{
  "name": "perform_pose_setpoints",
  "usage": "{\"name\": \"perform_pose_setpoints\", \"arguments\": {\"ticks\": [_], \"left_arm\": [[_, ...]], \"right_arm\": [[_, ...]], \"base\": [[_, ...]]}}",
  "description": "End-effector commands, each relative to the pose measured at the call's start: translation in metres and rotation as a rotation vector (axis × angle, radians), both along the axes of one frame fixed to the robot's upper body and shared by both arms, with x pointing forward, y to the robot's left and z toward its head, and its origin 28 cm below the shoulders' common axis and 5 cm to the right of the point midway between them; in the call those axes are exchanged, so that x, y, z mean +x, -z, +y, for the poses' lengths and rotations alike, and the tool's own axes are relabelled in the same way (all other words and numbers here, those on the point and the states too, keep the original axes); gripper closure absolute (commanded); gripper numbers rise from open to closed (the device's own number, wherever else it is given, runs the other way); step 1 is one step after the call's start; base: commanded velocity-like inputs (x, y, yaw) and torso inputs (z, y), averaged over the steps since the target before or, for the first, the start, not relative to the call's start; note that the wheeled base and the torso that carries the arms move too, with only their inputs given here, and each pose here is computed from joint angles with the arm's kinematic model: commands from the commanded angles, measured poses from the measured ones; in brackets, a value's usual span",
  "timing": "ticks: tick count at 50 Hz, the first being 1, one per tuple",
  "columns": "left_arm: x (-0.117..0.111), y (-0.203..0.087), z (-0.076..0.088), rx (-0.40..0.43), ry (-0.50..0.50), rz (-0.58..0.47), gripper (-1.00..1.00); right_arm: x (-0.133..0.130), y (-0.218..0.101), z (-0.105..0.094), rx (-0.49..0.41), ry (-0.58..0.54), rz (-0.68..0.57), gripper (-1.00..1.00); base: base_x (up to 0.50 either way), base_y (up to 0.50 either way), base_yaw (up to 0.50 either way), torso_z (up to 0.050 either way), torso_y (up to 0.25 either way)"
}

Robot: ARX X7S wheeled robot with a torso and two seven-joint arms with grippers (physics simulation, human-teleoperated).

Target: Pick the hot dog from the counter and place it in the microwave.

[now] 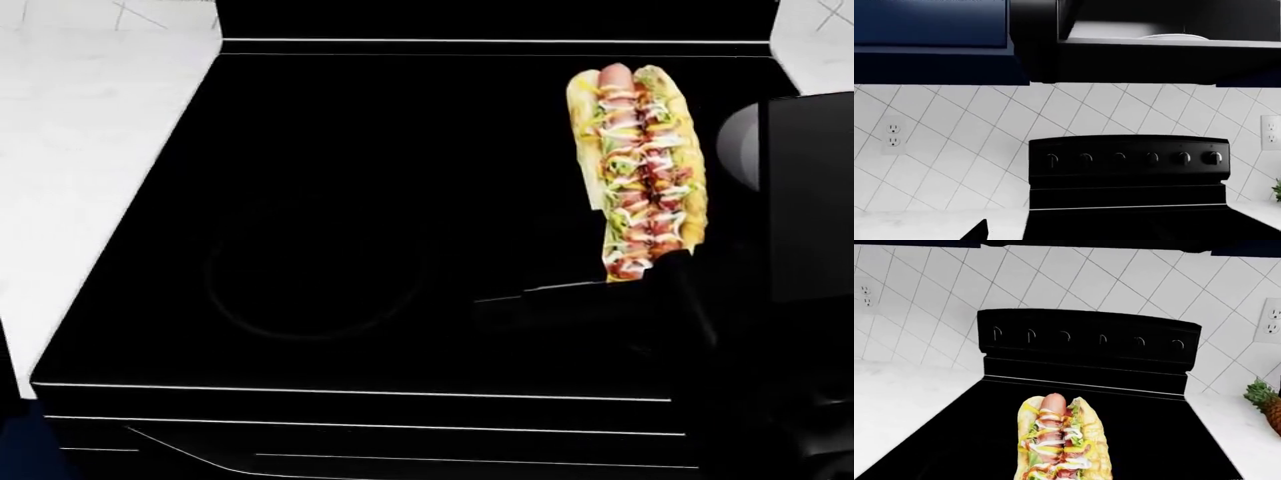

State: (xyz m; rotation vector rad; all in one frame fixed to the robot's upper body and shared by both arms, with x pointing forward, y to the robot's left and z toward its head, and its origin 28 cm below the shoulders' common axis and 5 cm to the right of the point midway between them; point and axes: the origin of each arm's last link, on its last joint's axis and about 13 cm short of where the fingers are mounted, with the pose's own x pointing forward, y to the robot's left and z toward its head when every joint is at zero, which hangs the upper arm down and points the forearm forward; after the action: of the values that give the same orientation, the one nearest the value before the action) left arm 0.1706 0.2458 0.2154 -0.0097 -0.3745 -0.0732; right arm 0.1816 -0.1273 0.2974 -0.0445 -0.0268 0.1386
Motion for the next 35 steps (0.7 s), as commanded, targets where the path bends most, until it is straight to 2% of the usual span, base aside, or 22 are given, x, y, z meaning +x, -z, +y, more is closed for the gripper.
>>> {"name": "perform_pose_setpoints", "arguments": {"ticks": [1, 16, 18, 23, 27, 35], "left_arm": [[0.002, 0.002, 0.000, -0.004, 0.001, -0.001, -1.00], [0.000, 0.002, -0.001, -0.011, -0.008, -0.002, -1.00], [0.000, 0.002, -0.001, -0.012, -0.009, -0.002, -1.00], [0.001, -0.002, -0.001, -0.015, -0.010, -0.018, -1.00], [0.004, -0.005, -0.001, -0.017, -0.009, -0.035, -1.00], [0.012, -0.009, -0.001, -0.028, -0.008, -0.067, -1.00]], "right_arm": [[0.001, -0.002, 0.000, -0.019, -0.004, -0.013, 1.00], [0.000, -0.007, -0.001, -0.016, -0.006, -0.017, 1.00], [-0.002, -0.014, -0.002, -0.003, -0.014, -0.016, 1.00], [-0.007, -0.051, -0.003, -0.026, -0.042, -0.098, 1.00], [-0.014, -0.103, -0.005, -0.062, -0.050, -0.199, 1.00], [0.000, -0.172, -0.007, -0.081, -0.033, -0.305, 1.00]], "base": [[0.00, 0.50, 0.00, 0.000, 0.000], [0.00, 0.50, 0.00, 0.000, 0.000], [0.00, 0.00, 0.00, 0.000, 0.000], [0.00, 0.00, 0.00, 0.000, 0.000], [0.00, 0.00, 0.00, 0.000, 0.000], [0.00, 0.00, 0.00, 0.000, 0.000]]}}
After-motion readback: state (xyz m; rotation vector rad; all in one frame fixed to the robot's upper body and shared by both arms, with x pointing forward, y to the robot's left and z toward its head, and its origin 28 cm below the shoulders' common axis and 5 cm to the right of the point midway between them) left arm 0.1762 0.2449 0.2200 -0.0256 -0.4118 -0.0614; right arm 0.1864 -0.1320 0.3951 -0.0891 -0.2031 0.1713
